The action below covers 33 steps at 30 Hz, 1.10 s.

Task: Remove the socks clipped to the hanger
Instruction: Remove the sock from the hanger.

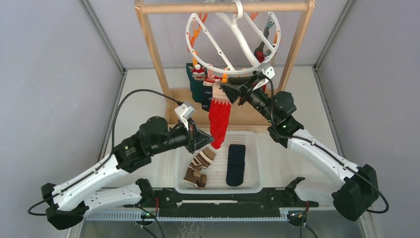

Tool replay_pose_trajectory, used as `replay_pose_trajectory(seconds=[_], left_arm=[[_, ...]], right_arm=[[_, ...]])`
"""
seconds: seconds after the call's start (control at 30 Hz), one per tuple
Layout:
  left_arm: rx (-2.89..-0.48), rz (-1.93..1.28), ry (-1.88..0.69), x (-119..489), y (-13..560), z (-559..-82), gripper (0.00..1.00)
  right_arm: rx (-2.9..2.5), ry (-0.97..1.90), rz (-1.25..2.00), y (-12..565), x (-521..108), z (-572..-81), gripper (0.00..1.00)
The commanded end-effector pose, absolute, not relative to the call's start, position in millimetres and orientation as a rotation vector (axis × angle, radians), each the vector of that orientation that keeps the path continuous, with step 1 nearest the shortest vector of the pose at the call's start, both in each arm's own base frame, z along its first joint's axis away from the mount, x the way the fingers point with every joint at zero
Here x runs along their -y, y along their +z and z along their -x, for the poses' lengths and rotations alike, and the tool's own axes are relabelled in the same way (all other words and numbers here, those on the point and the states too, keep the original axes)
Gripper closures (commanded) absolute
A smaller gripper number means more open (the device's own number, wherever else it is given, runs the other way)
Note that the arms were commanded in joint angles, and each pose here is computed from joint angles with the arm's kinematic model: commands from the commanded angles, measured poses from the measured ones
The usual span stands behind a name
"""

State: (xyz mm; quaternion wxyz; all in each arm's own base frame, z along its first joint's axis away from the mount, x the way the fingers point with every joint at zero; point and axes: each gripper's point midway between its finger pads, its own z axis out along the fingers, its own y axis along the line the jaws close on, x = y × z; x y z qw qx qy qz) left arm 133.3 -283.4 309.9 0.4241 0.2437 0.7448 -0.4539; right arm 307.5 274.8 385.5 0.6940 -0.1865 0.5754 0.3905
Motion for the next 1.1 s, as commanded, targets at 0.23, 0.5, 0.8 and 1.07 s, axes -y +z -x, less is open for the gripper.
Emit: replay_pose_trajectory(seconds=[0.23, 0.5, 0.8, 1.07], left_arm=[[-1.754, -0.598, -1.172, 282, 353, -128, 1.00], [-1.767, -0.608, -1.167, 282, 349, -127, 1.00], [-1.777, -0.615, -1.165, 284, 345, -127, 1.00], [-1.793, -0.629, -1.168, 287, 340, -126, 1.00]], right_arm=[[-1.209, 0.938, 0.427, 416, -266, -318, 0.42], [-1.165, 1.003, 0.500, 423, -268, -312, 0.37], [-1.145, 1.063, 0.522, 426, -270, -310, 0.37], [-1.136, 1.105, 0.490, 430, -270, -316, 0.32]])
